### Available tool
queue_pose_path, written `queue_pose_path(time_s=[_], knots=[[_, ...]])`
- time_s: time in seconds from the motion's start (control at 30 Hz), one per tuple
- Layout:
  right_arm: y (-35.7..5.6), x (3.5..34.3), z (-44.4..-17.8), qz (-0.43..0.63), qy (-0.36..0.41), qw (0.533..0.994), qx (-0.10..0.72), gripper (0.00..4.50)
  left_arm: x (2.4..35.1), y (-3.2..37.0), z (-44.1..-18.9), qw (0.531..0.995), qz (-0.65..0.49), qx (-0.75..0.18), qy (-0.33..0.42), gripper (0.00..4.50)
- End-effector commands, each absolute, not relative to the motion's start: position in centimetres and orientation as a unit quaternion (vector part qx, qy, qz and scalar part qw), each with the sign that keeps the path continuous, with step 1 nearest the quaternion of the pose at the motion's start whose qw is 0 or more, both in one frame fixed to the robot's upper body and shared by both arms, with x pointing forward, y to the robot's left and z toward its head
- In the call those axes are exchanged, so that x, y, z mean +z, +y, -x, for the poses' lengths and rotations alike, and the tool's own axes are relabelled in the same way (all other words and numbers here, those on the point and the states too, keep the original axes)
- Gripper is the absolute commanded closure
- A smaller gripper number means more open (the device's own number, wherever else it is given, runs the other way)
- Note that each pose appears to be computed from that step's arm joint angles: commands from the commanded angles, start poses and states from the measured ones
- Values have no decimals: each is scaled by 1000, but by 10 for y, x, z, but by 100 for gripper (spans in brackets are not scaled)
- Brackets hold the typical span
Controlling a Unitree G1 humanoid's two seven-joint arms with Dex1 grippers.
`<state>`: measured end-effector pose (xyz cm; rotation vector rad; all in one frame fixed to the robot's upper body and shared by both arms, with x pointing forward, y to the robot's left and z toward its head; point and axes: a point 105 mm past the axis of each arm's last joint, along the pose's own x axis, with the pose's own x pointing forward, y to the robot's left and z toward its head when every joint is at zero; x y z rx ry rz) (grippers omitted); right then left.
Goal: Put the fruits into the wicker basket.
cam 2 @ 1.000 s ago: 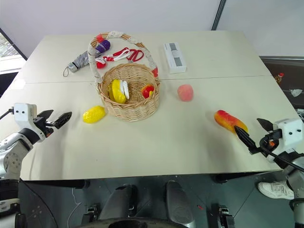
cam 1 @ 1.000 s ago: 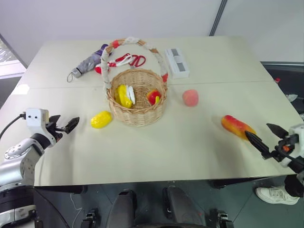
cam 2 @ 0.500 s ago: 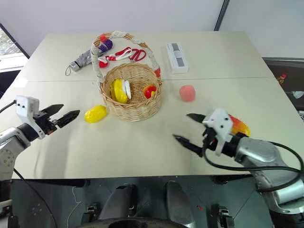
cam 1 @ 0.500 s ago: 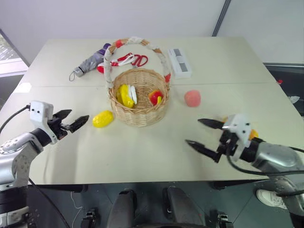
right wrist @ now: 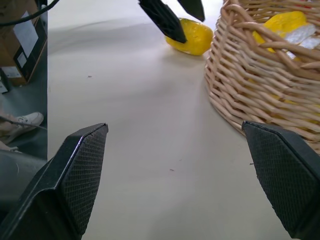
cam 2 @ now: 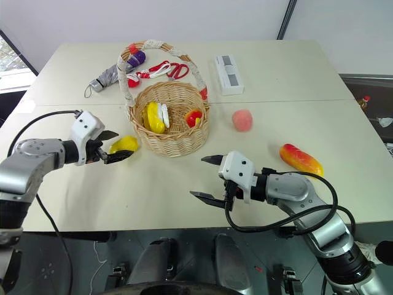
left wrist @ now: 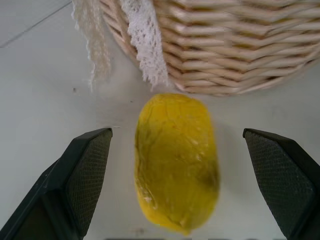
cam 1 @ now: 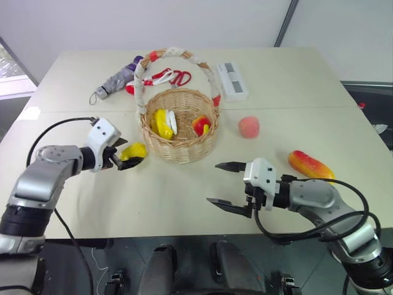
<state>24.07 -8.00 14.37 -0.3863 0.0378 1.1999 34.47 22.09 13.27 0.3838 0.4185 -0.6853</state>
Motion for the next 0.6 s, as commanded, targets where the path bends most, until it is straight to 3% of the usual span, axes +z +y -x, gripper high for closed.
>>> queue_pose_path(time_s=[0.03,0.07,0.17,0.3,0.4,0.6], knots=[[-72,151,-238,192,-11,800,568,3,131,219,-351,896,-206,-335,208,0],[-71,149,-238,193,-11,800,567,3,129,219,-352,894,-208,-336,210,0],[-68,148,-236,193,-13,802,565,0,133,217,-356,901,-195,-335,195,80],[-65,151,-238,194,-20,805,560,0,132,220,-352,894,-204,-345,199,262],[-65,153,-239,196,-24,807,557,0,142,224,-346,897,-200,-351,178,262],[-81,166,-251,209,-30,820,532,0,214,204,-306,894,-115,-430,47,262]])
